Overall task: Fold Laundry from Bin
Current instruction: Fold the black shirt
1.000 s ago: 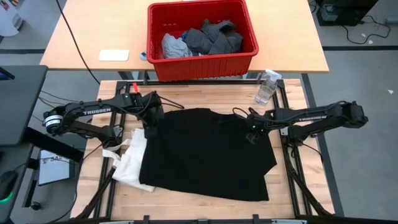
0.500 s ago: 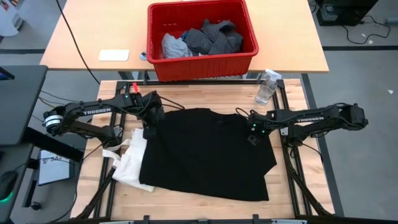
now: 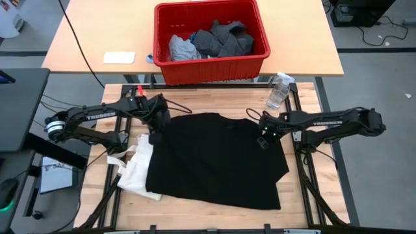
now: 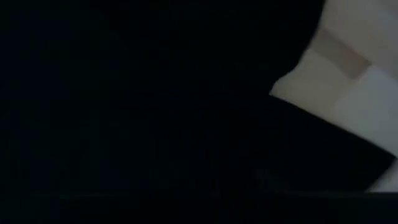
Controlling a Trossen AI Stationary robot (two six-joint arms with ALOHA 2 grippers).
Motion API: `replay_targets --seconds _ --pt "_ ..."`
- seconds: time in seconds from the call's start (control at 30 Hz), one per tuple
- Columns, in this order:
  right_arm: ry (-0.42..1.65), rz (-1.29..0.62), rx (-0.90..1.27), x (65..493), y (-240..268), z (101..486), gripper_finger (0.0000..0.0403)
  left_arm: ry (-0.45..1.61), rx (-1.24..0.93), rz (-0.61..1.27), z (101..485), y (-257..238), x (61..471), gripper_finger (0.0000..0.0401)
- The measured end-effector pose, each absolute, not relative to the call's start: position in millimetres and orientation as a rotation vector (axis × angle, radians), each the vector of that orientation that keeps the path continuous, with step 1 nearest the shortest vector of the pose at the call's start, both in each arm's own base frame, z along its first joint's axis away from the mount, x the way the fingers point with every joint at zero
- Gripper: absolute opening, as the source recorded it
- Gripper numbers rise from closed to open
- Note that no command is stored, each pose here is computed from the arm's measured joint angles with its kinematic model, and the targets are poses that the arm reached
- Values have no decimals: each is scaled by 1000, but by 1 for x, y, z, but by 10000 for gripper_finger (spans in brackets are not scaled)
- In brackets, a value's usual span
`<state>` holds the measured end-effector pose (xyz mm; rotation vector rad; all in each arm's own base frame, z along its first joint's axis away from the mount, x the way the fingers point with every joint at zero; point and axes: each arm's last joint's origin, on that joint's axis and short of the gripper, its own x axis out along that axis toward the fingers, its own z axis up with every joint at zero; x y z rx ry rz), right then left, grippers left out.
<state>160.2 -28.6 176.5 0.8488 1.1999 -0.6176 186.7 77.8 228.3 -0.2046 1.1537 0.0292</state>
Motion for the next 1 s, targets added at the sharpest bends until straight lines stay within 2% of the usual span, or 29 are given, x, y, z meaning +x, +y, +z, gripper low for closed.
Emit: replay_targets --seconds 0.2,0.37,0.57,0.7,0.83,1.0 --pt "1234 -825 795 159 -26 240 2 1179 -179 18 229 76 183 0" --pt "1264 -1065 753 143 -29 268 2 1121 -87 116 237 83 191 0" --pt "1239 -1167 768 139 -39 266 1 1019 124 260 269 100 200 0" --pt "1159 -1279 745 137 -48 267 0 982 160 349 279 118 196 0" --pt "1086 -1353 720 137 -61 266 0 1021 139 409 271 138 187 0" --pt "1107 -1322 744 143 -78 247 0 1019 110 455 250 157 188 15"
